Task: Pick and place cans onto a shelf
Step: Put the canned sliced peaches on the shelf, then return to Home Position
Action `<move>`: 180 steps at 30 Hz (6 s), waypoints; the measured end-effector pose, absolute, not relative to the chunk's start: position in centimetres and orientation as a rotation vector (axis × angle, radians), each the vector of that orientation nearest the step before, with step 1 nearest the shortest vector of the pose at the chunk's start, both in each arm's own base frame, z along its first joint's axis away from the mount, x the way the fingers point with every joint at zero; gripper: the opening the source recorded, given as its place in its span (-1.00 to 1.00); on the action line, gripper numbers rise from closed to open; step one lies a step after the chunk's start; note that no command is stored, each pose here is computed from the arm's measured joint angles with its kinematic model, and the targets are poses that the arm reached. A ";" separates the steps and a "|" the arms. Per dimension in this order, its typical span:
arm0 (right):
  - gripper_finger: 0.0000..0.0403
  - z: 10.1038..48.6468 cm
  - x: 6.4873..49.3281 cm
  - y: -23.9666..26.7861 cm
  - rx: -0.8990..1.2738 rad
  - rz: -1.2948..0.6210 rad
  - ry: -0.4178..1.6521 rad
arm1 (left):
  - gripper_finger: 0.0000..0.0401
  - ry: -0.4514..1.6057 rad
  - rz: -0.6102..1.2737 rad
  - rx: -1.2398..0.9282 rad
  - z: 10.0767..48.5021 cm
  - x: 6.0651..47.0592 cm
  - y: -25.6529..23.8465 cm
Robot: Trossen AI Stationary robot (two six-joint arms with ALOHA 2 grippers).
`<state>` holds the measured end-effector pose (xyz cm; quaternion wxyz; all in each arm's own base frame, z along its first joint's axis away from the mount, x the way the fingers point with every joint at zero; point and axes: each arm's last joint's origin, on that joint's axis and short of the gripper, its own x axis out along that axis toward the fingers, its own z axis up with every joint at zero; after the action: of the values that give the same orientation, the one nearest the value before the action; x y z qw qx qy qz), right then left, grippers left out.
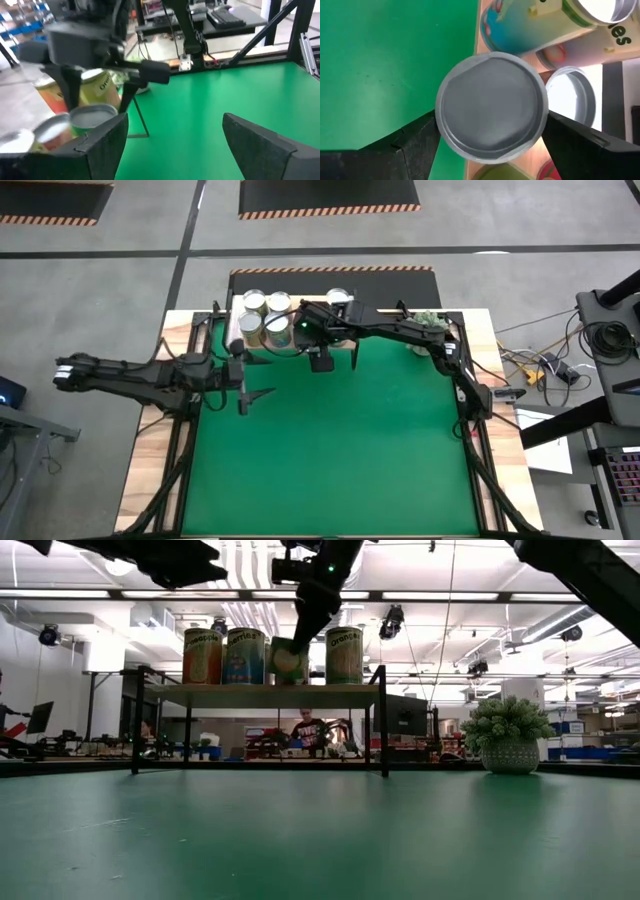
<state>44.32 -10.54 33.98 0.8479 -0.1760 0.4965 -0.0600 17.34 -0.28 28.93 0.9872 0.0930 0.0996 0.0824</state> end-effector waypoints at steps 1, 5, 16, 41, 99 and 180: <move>0.53 34.0 44.3 -10.5 -0.373 -0.125 1.047 | 0.51 0.213 0.166 0.174 28.7 17.7 -0.3; 0.49 34.0 44.4 -10.5 -0.374 -0.127 1.043 | 0.42 0.311 0.170 0.142 26.8 19.7 -0.5; 0.62 34.1 44.4 -11.0 -0.371 -0.139 1.024 | 0.05 0.381 0.220 0.158 25.0 21.9 -0.8; 0.62 34.5 44.5 -12.8 -0.396 -0.202 0.979 | -0.20 0.414 0.219 0.129 23.7 23.1 -1.3; 0.61 28.4 19.9 1.9 -0.329 0.110 0.081 | -0.20 -0.171 0.205 0.088 24.7 10.6 -1.6; 0.61 16.9 10.0 0.1 -0.066 -0.191 -0.012 | -1.00 -0.101 0.337 0.097 18.3 11.4 1.2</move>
<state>9.95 0.15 16.94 0.9949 -0.0330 -0.0059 -0.0955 11.43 1.23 18.27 0.9834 0.0481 -0.0504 0.1675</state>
